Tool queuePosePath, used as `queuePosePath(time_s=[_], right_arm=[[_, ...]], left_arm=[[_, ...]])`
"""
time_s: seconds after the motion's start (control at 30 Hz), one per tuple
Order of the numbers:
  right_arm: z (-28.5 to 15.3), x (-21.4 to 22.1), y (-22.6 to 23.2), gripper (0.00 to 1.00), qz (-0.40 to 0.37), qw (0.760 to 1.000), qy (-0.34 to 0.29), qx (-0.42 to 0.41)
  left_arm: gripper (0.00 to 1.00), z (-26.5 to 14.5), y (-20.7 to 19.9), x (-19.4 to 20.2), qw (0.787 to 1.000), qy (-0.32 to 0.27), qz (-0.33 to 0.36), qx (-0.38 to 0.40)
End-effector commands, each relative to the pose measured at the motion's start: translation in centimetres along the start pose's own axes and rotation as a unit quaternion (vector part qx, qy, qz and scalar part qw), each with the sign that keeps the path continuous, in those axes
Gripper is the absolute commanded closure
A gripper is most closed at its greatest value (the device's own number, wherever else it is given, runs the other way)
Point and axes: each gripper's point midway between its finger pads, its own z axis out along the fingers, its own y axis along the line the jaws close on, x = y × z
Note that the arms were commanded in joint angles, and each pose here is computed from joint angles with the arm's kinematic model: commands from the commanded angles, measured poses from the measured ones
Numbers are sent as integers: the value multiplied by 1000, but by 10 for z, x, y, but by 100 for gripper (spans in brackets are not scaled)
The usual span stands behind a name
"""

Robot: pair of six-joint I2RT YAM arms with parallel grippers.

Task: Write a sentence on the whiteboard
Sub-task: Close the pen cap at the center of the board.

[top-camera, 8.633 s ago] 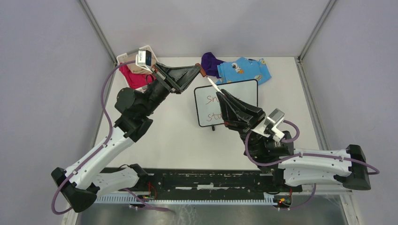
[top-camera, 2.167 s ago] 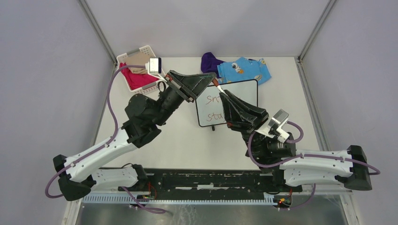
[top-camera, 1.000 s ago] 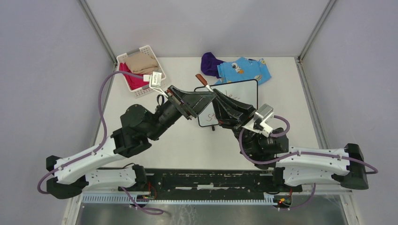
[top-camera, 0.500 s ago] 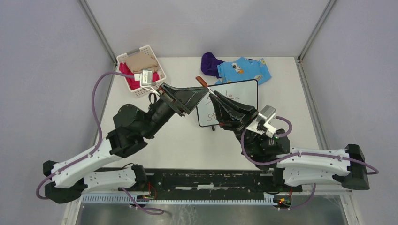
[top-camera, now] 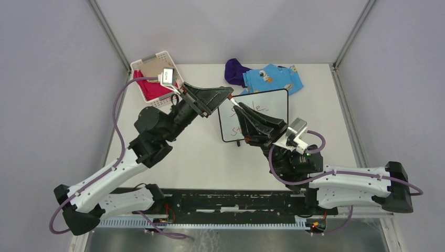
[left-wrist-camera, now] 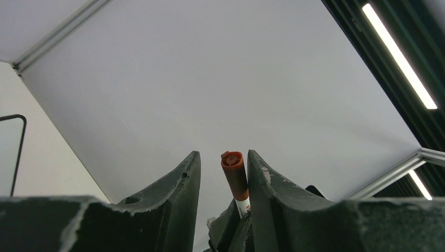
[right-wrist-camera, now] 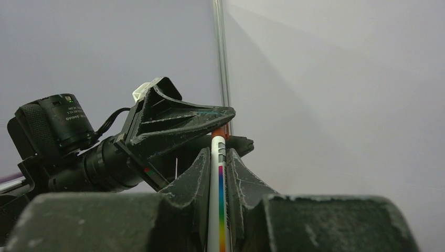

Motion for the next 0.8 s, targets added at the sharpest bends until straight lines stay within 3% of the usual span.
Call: queuePosePath(time_s=[0.0, 0.13, 0.27, 0.67, 0.77], right_arm=[[1, -22, -6, 100, 13, 999, -33, 8], [1, -22, -6, 100, 13, 999, -35, 10], [2, -20, -7, 100, 10, 999, -32, 14], [7, -17, -8, 100, -2, 999, -29, 24], [8, -18, -8, 100, -5, 999, -29, 24]], left_arm=[[56, -2, -24, 1, 998, 13, -36, 53], [70, 0, -21, 6, 997, 20, -40, 54], [78, 1, -16, 12, 997, 30, -45, 53], [80, 4, -9, 46, 993, 81, -64, 56], [75, 4, -7, 47, 993, 80, -64, 52]])
